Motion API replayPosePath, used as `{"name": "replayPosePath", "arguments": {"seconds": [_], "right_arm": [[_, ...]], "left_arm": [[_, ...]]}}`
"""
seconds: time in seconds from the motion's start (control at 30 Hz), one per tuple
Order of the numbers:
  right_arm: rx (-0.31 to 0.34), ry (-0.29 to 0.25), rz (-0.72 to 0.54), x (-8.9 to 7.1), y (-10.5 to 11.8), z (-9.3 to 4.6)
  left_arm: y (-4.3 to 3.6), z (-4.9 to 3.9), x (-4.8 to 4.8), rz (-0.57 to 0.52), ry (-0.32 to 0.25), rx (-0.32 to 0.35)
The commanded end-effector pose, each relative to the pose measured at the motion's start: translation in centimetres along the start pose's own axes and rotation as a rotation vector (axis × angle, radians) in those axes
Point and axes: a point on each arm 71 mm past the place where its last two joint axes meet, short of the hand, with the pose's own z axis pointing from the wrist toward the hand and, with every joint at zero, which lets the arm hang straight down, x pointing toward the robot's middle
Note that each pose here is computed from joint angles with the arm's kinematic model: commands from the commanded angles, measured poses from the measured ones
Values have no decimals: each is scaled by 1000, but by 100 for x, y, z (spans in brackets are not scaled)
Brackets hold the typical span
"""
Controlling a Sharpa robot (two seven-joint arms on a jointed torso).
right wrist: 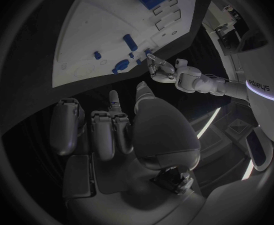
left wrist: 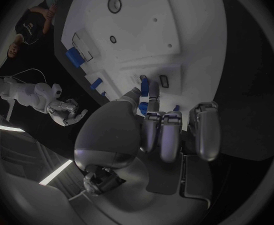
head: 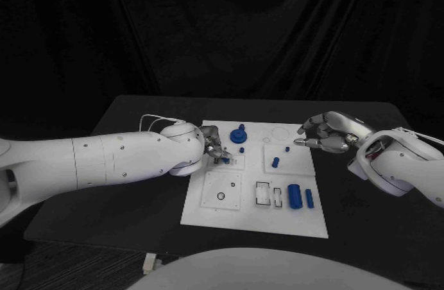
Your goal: Assemble the parts on the task board
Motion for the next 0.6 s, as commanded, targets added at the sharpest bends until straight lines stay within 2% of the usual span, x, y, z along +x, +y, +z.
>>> {"name": "replayPosePath", "arguments": {"seconds": [0.03, 0.6], "right_arm": [[7, -5, 0, 4, -7, -2], [8, -5, 0, 3, -10, -7]], "left_arm": [[-22, 1, 15, 4, 6, 13], [-10, 2, 17, 7, 10, 8]]}}
